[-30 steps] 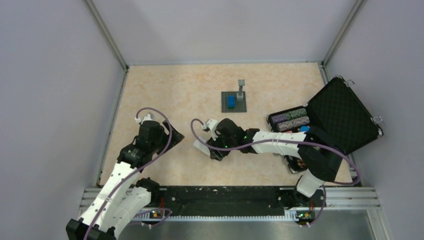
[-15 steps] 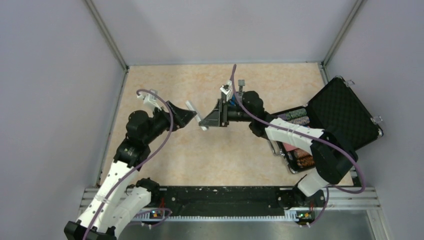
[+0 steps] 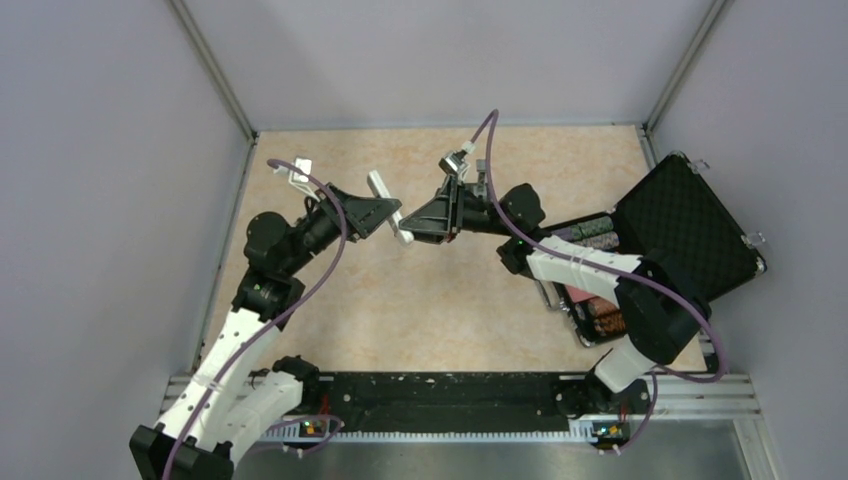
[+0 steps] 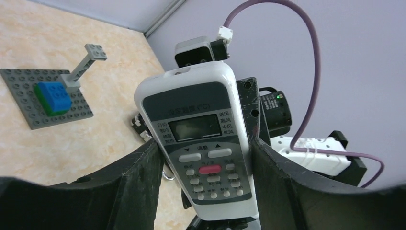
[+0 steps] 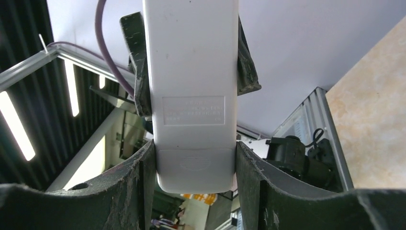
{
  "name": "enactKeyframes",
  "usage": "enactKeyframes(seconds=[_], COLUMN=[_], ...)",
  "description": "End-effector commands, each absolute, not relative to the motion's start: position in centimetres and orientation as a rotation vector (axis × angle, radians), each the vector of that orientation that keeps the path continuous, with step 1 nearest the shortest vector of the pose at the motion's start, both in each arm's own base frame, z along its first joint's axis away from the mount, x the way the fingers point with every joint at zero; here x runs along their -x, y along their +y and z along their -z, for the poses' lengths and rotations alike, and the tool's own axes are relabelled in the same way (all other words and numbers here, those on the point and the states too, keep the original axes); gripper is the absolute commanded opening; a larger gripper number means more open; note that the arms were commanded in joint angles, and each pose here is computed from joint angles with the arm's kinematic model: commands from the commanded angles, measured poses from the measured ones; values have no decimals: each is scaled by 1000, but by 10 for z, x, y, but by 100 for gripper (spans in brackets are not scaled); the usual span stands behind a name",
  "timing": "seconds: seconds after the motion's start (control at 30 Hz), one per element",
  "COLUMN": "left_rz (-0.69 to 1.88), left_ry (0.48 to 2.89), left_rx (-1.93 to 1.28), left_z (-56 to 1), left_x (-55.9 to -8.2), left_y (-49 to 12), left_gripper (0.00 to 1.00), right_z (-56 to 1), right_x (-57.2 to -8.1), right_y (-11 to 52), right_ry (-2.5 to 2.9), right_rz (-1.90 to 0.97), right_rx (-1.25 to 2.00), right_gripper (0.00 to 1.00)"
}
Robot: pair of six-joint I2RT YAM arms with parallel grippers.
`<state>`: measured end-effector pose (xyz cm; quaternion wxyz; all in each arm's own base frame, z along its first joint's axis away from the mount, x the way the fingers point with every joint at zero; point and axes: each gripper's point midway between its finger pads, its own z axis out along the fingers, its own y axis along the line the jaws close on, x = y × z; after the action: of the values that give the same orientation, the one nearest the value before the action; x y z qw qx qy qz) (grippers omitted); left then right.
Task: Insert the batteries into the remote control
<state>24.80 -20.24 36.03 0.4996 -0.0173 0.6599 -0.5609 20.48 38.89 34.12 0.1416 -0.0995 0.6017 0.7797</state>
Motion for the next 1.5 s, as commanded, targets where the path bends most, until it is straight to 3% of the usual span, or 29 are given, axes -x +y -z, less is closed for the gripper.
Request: enactKeyframes(seconds=[0.0, 0.07, 0.1, 0.17, 0.2, 0.27, 0.43, 0.57, 0.63, 0.8, 1.13, 1.47], left_rz=[1394, 1391, 1381, 1334, 1292, 1179, 817, 506, 370, 172, 46, 41], left_ry=[1557, 1575, 1585, 1613, 1640, 1700, 1939, 2117, 2201, 2370, 2663, 2710], left_rx=[35, 38, 46, 72, 99, 146, 301, 444, 492, 478, 443, 476], left_z=[-370, -365, -363, -356, -350, -336, -269, -203, -175, -124, -54, -25], left_x=[-251, -254, -255, -260, -264, -273, -281, -276, -270, -256, -232, -220], left_y=[-205, -206, -205, -201, -197, -187, -145, -105, -88, -71, -72, -72], left_gripper=[52, 36, 27, 10, 7, 3, 0, 0, 0, 0, 1, 41], right_z=[-377, -373, -370, -362, -355, -333, -252, -190, -179, -176, -170, -161], right_x=[-191, -193, -193, -197, -199, -207, -242, -269, -272, -268, -255, -242], right_y=[380, 382, 382, 383, 384, 386, 364, 302, 280, 249, 230, 198], right_ry=[1561, 1584, 1596, 1629, 1653, 1769, 2115, 2293, 2297, 2278, 2297, 2373], right_rz=[-2359, -2364, -2363, -2336, -2306, -2207, -1715, -1147, -1012, -856, -789, -610], right_rx=[359, 345, 337, 312, 298, 249, 87, -72, -93, -112, -140, -184], right_gripper=[33, 37, 44, 71, 85, 98, 99, 99, 99, 99, 99, 99])
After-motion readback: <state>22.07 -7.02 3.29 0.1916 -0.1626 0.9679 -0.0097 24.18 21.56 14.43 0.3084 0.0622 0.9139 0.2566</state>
